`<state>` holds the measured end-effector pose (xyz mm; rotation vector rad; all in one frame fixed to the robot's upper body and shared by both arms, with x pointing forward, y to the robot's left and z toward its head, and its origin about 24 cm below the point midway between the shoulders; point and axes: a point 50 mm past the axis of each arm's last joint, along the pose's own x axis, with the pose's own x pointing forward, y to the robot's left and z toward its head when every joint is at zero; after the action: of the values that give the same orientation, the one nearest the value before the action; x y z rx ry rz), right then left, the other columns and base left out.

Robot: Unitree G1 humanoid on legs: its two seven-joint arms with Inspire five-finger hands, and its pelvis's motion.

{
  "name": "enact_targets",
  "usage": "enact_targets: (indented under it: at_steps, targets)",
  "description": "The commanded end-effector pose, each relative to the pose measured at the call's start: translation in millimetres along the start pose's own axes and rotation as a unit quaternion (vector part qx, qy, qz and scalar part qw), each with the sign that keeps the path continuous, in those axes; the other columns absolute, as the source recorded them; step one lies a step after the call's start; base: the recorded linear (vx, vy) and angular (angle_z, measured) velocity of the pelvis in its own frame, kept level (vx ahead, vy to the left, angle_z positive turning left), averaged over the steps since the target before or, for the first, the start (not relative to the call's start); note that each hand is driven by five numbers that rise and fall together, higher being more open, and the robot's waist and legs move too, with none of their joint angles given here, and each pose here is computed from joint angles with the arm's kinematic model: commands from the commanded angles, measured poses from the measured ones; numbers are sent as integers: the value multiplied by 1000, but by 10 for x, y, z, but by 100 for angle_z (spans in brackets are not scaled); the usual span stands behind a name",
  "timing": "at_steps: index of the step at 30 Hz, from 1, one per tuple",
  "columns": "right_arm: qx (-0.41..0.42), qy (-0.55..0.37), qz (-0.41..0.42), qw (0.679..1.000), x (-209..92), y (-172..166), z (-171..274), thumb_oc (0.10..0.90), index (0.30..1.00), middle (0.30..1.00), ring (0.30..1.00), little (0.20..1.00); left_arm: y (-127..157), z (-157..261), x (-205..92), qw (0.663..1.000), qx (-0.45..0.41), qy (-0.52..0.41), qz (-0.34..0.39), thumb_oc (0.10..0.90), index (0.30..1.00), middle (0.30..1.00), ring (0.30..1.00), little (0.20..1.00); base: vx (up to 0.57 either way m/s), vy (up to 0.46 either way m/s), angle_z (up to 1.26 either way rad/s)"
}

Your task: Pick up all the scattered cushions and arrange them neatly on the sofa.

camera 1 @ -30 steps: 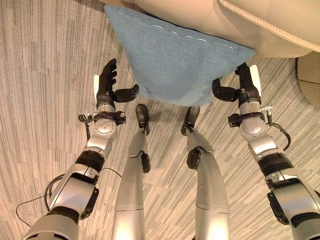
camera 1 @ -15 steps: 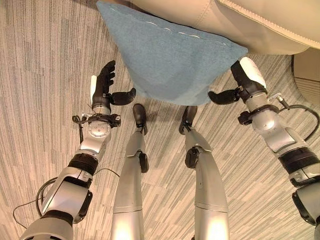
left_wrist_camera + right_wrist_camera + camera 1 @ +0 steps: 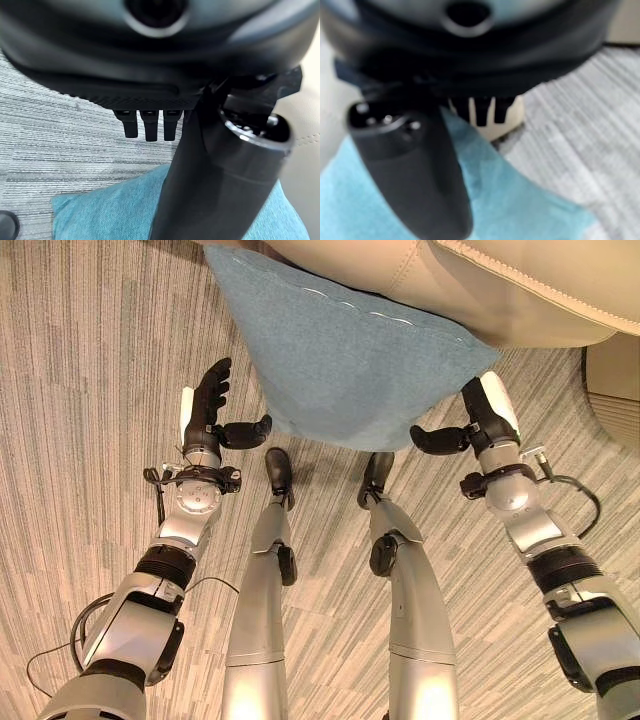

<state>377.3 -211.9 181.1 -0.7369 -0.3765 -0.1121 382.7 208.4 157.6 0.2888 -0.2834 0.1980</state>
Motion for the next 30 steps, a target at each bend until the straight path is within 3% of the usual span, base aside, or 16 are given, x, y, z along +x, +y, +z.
enact_targets:
  at_steps: [1,11,20,29,30]
  targets:
    - [55,3,67,996,-257,600,-20,800,900,900,900,900,-9,-468,-303,998,-2,63,9,800,900,900,900,900,5,63,-1]
    - [106,-70,53,990,-70,589,447,800,900,900,900,900,222,-192,-37,998,31,26,42,800,900,900,900,900,15,63,-2]
    - [118,-141,37,982,-4,422,781,800,900,900,900,900,194,238,210,999,-2,-26,30,800,900,900,900,900,54,42,-9]
    - [117,-193,33,974,50,427,1115,800,900,900,900,900,-383,758,232,990,-77,-103,-49,800,900,900,900,900,19,6,-3]
    - [121,-196,35,972,51,438,1140,800,900,900,900,900,-462,793,212,989,-83,-109,-60,734,801,801,801,801,32,-38,0]
